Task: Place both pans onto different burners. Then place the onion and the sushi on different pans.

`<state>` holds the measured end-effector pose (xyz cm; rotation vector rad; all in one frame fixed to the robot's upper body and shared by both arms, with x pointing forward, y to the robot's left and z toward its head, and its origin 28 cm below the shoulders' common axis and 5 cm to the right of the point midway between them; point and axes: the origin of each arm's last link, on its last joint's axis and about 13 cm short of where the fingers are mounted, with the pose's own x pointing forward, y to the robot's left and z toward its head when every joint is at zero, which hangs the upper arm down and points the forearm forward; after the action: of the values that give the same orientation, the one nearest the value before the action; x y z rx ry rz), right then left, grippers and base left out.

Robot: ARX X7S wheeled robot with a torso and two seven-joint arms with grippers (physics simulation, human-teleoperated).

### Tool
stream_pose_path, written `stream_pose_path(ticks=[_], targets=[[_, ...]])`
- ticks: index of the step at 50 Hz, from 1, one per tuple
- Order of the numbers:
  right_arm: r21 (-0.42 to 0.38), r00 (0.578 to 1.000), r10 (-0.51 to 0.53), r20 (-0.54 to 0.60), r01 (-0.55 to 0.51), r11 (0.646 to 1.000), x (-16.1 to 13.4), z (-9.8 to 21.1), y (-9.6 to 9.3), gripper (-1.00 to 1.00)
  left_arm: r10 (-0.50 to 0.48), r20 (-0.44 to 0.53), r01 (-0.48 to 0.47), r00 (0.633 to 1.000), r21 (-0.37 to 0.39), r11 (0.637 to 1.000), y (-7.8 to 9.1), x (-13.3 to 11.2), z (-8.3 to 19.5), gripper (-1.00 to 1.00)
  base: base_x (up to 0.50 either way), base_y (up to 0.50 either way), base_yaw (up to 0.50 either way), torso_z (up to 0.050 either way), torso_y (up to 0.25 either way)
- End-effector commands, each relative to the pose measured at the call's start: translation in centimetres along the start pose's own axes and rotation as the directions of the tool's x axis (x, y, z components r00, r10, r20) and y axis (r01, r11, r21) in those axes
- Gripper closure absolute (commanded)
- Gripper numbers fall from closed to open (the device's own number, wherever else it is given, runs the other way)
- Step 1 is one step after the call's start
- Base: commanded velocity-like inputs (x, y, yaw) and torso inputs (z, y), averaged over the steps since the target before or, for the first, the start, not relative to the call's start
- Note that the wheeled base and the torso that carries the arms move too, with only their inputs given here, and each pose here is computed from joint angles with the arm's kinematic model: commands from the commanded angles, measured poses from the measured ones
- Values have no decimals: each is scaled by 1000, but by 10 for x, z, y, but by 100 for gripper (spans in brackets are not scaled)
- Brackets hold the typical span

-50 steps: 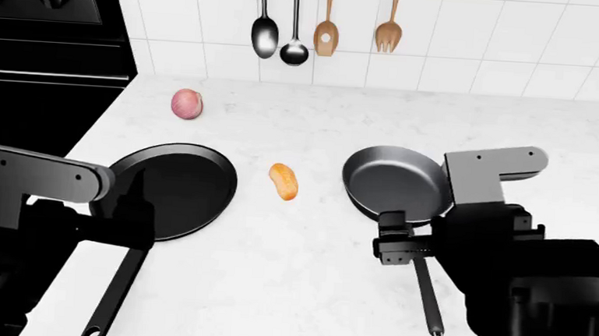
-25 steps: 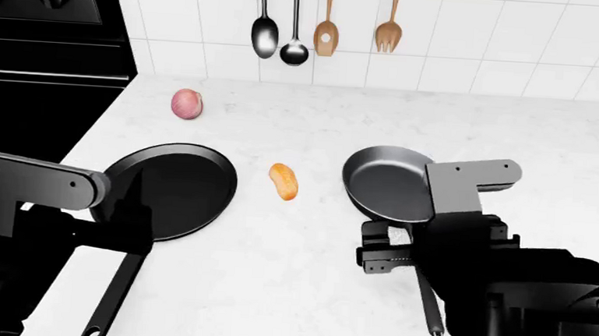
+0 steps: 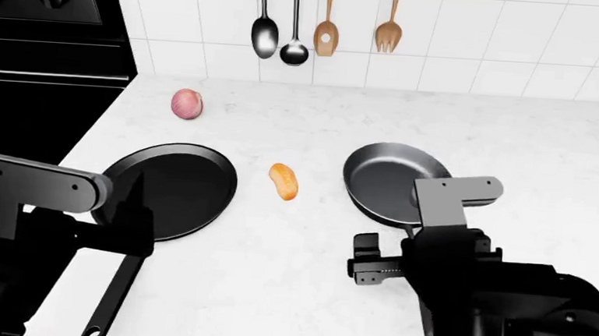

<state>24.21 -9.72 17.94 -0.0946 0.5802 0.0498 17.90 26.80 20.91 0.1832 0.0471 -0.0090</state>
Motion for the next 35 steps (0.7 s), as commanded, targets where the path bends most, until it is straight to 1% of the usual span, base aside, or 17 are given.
stream_pose_path(ticks=[1,17,18,26,29,35], targets=[[10,999,-12,-37,12,1000,7,-9,-3,-100,-1,-1,1,1000,-1,1000,-1,0,-1,-100,0,0,0,0,0],[36,998,-28,-64,30,999,11,-18,-10,-100,0,0,0,1000,-2,1000,-1,0,-1,-100,1,0,0,0,0],[38,997,-29,-65,32,999,11,-19,-10,100,0,0,0,1000,-3,1000,-1,0,-1,-100,0,0,0,0,0],[44,998,-34,-59,37,998,8,-19,-11,100,0,0,0,1000,-4,1000,1,-1,6,-100,0,0,0,0,0],[51,999,-35,-42,37,998,5,-14,-11,100,0,1,0,1000,-4,1000,-1,-1,1,-100,0,0,0,0,0],[55,999,-38,-31,39,998,3,-12,-12,100,2,2,-2,1000,-5,1000,0,-1,0,-100,0,0,0,0,0]])
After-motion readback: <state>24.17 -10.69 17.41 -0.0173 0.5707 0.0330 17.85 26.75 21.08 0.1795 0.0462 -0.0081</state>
